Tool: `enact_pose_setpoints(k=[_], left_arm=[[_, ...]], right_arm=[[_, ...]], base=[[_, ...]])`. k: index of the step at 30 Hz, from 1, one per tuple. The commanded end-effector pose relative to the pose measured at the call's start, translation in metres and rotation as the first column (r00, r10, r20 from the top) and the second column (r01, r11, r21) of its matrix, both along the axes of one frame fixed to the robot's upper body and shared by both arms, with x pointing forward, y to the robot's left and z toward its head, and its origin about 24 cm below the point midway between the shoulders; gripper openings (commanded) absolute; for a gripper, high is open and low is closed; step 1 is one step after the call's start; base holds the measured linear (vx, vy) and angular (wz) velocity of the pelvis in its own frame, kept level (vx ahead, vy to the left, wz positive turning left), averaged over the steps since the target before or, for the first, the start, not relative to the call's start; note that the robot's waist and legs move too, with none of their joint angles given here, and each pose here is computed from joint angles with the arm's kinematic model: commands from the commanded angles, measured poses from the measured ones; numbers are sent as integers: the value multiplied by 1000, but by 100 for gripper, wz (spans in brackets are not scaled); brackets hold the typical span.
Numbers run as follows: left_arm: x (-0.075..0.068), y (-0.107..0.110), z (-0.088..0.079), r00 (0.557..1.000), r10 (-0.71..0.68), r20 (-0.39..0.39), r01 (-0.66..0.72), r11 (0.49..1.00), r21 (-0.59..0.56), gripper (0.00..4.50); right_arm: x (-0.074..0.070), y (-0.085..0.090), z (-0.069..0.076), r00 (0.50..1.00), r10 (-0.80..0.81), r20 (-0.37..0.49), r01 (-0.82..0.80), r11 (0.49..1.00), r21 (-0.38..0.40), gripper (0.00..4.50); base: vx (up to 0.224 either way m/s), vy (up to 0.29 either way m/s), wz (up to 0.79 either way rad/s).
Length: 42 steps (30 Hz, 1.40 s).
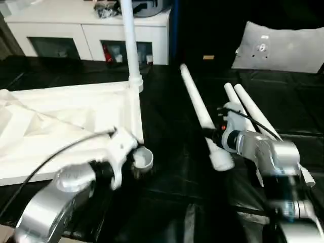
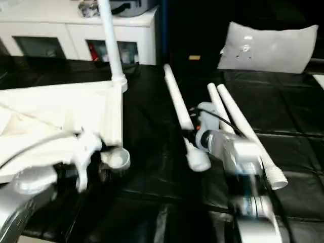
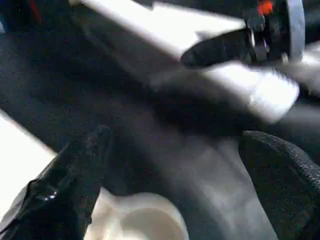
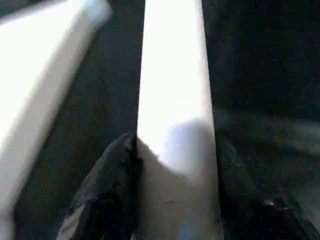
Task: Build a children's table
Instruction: Insert table leg to table base
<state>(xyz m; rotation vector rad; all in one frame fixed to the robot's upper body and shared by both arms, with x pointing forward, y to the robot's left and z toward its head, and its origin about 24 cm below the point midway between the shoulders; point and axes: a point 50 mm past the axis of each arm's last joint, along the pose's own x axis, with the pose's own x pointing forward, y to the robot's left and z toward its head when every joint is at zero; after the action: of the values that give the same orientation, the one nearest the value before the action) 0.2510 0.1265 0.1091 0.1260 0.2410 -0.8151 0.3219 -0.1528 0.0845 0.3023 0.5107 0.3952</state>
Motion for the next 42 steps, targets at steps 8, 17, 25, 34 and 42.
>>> enact_pose_setpoints(k=[8, 17, 25, 34, 42], left_arm=[[32, -10, 56, 996, 49, 79, -15, 925, -380, 450], [35, -34, 99, 988, -128, 85, 152, 729, -667, 450], [39, -42, 103, 983, -174, 54, 164, 710, -685, 450], [47, -44, 94, 987, -160, -8, 111, 719, -686, 450], [49, -38, 94, 997, -72, 4, 55, 719, -693, 414]], right_arm=[[-21, 8, 65, 913, 59, 403, -263, 842, 471, 184], [-40, 19, 78, 850, 155, 503, -427, 761, 488, 184], [-52, 30, 83, 803, 236, 548, -513, 742, 432, 184], [-59, 45, 82, 769, 285, 572, -528, 788, 316, 184], [-60, 64, 83, 705, 305, 641, -485, 866, 120, 184]], base=[[0, 0, 0], [0, 0, 0], [0, 0, 0], [0, 0, 0], [0, 0, 0]])
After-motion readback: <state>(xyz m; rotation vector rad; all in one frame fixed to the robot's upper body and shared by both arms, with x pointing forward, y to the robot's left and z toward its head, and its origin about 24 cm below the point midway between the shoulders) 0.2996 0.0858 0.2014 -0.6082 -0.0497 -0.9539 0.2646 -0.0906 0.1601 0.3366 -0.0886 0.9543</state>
